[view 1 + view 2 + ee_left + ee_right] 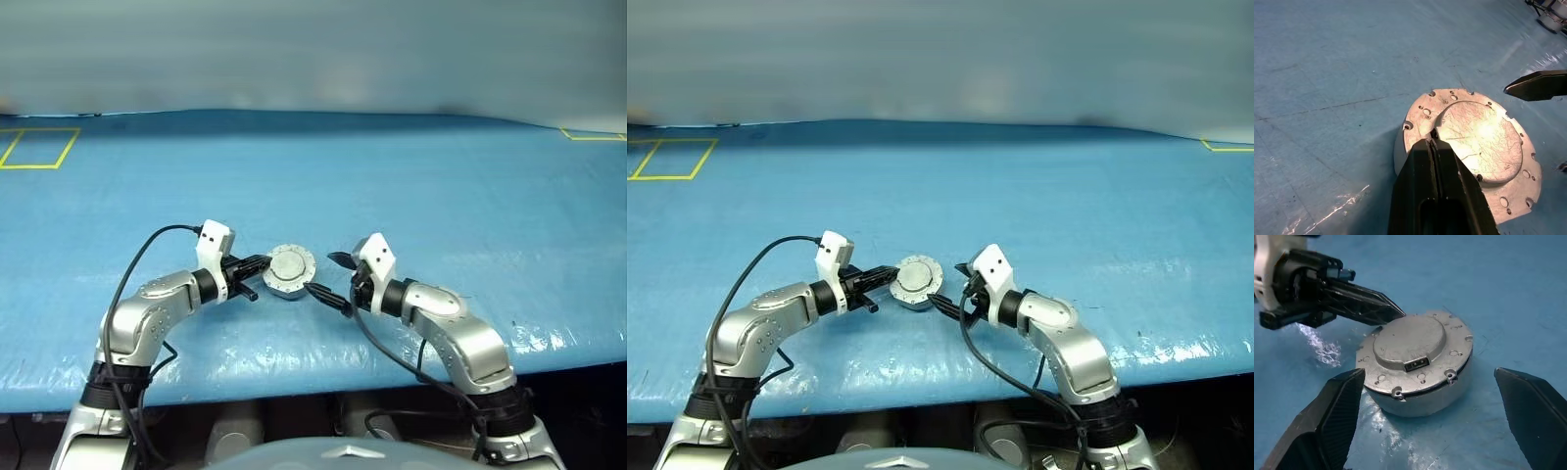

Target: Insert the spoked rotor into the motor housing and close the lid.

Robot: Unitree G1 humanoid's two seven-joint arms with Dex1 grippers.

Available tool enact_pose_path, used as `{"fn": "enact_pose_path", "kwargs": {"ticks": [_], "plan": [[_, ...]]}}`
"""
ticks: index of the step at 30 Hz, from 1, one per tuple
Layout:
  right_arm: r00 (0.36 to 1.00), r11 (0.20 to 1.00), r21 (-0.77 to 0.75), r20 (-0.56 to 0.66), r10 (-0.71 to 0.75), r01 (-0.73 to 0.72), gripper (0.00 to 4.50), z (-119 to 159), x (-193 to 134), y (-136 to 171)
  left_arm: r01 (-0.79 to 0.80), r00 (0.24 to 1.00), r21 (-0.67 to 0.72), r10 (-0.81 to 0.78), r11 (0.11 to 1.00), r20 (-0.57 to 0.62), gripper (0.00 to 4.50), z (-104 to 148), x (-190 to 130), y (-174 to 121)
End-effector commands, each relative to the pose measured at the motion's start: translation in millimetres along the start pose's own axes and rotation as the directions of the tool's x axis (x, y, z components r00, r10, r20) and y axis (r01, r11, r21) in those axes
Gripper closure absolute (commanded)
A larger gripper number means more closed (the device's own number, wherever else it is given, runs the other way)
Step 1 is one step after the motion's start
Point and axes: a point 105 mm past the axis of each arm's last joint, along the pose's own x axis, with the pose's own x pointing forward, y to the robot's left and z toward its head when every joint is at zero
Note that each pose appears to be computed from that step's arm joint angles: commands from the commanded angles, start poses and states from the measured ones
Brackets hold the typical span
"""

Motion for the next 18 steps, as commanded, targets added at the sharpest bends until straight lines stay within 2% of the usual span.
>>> {"fn": "enact_pose_path", "kwargs": {"ticks": [1, 3, 6, 10, 18], "plan": [[0.992, 0.981, 0.193, 0.118, -0.043, 0.019, 0.04, 14.1, -3.0, 4.3, 0.001, 1.0, -0.006, -0.001, 1.0, -0.018, 4.5, -5.5, 2.4, -0.1], [0.985, 0.935, 0.348, 0.123, -0.121, 0.071, 0.04, 6.1, 1.4, -0.1, 0.004, 1.0, 0.003, -0.004, 1.0, -0.018, 4.5, -5.4, 3.0, -0.7], [0.984, 0.868, 0.488, 0.092, -0.15, 0.087, 0.04, -6.7, 10.9, 5.2, 0.005, 1.0, 0.007, -0.005, 1.0, -0.015, 4.5, -4.9, 3.3, -0.8], [0.987, 0.795, 0.603, 0.084, -0.14, 0.062, 0.04, -13.1, 23.0, 15.4, 0.004, 1.0, 0.014, -0.003, 1.0, -0.012, 4.5, -3.6, 3.2, -0.5], [0.988, 0.684, 0.729, 0.12, -0.097, -0.021, 0.04, -11.4, 34.3, 25.6, -0.003, 1.0, 0.016, 0.003, 1.0, -0.007, 4.5, -3.7, 1.9, 0.1]]}}
